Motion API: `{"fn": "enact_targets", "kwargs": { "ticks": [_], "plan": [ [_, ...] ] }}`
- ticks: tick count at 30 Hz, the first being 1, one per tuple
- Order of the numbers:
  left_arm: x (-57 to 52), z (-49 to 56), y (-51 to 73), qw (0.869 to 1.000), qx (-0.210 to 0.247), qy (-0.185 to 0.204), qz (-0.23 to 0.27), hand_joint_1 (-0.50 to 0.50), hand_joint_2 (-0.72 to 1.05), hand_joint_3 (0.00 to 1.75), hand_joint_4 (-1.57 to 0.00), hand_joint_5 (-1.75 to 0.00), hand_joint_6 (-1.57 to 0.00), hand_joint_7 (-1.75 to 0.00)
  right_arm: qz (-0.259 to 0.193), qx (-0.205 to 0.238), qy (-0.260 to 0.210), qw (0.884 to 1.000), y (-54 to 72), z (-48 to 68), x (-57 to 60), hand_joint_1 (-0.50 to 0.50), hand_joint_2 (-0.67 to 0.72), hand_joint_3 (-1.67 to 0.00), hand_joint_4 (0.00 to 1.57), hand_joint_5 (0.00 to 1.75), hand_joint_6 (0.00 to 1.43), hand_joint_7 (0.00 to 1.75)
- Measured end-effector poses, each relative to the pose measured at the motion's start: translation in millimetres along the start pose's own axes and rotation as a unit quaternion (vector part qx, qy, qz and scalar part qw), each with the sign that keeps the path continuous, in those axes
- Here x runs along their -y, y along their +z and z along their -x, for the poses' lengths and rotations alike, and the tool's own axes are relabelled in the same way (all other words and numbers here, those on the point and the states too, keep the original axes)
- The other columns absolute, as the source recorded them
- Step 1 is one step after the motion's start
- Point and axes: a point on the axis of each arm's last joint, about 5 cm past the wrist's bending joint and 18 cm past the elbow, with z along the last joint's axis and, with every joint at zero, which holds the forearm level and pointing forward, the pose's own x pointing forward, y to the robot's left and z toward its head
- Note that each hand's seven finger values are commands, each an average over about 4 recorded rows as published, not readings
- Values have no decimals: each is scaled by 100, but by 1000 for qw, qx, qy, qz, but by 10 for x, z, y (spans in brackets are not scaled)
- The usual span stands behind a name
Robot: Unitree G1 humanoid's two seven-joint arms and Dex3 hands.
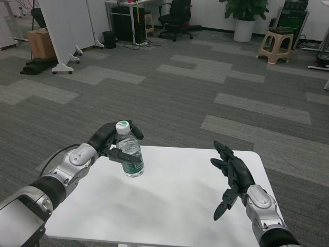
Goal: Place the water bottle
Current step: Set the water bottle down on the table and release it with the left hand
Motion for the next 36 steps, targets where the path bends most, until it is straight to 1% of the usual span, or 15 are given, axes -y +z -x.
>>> {"fn": "enact_targets", "kwargs": {
  "ticks": [5,12,14,16,18,19,22,24,28,29,31,34,36],
  "plan": [
    [44,-4,12,1000,15,-16,-22,50,69,7,-150,-175,-128,-119,0,0,0,1000,-1,1,1,-9,66,-16,0,68,0,0],
    [182,-23,19,998,29,-46,-31,50,67,9,-150,-175,-126,-120,0,0,0,1000,-1,1,2,-9,66,-16,0,68,0,0],
    [207,-25,22,997,34,-54,-39,50,69,9,-150,-175,-126,-119,0,0,0,1000,-1,2,2,-8,66,-16,0,68,0,0],
    [226,-24,25,996,39,-61,-50,50,67,9,-148,-175,-126,-119,0,0,0,1000,-1,2,2,-10,66,-16,0,68,0,0],
    [247,-23,27,995,44,-67,-60,50,67,9,-146,-175,-126,-119,0,0,0,1000,-1,2,2,-10,66,-16,0,68,0,0],
    [259,-23,28,994,46,-71,-65,50,69,9,-146,-175,-126,-119,0,0,0,1000,-1,2,1,-9,66,-16,0,68,0,0],
    [296,-19,25,993,52,-81,-71,50,67,7,-146,-175,-126,-119,0,0,0,1000,-2,2,1,-8,66,-16,0,68,0,0],
    [334,-11,16,992,57,-87,-75,50,63,7,-146,-175,-126,-122,0,0,0,1000,-2,2,1,-8,66,-16,0,68,0,0],
    [407,14,-19,990,60,-99,-82,50,65,4,-142,-175,-126,-119,0,0,0,1000,-2,2,1,-8,66,-16,0,68,0,0],
    [418,21,-30,990,61,-99,-84,50,63,4,-142,-175,-126,-119,0,0,0,1000,-2,2,1,-8,66,-16,0,68,0,0],
    [437,37,-55,990,61,-97,-87,50,65,0,-142,-175,-126,-119,0,-1,0,1000,-3,3,1,-8,66,-14,0,68,0,0],
    [458,62,-94,989,63,-94,-92,50,69,2,-142,-175,-126,-119,0,-1,0,1000,-4,3,1,-10,66,-12,0,68,0,0],
    [467,79,-124,989,60,-92,-95,50,67,4,-140,-175,-125,-119,0,-1,0,1000,-5,4,1,-11,66,-14,0,68,0,0]
  ]
}}
